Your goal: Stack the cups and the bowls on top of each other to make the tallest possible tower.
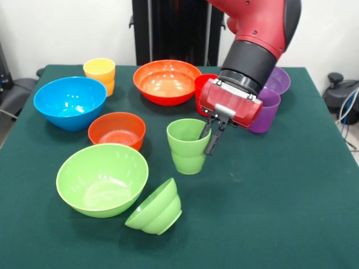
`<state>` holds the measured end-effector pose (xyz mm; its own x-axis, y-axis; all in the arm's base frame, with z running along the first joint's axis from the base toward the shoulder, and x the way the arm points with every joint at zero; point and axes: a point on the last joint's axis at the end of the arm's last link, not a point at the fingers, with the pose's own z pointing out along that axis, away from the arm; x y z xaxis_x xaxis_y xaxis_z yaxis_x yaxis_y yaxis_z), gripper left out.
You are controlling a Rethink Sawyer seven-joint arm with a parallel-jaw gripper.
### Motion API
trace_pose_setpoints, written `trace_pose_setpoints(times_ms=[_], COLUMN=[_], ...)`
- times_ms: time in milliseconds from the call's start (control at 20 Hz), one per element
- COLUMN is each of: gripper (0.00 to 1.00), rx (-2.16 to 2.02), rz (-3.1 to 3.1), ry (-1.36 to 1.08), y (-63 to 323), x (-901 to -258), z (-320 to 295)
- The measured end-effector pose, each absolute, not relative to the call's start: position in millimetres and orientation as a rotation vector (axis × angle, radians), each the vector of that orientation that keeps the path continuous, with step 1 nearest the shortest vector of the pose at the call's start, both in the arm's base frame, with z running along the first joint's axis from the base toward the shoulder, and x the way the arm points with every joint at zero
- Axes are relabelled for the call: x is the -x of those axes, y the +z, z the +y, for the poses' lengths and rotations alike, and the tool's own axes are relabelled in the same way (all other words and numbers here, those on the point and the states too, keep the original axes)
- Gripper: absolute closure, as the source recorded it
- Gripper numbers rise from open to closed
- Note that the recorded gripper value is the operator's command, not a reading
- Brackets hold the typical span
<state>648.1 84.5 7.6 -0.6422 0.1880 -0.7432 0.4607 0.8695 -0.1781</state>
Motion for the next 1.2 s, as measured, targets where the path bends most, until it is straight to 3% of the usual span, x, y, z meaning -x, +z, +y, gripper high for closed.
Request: trace_pose_setpoints(times_ms=[600, 1200], gripper=[1.00, 1.00], rx=[-0.493, -0.504], rz=[2.254, 2.270], ry=[-0.429, -0.453], y=[-6.5, -25.8], x=[-641.8, -632.7], z=[127.1, 124.3])
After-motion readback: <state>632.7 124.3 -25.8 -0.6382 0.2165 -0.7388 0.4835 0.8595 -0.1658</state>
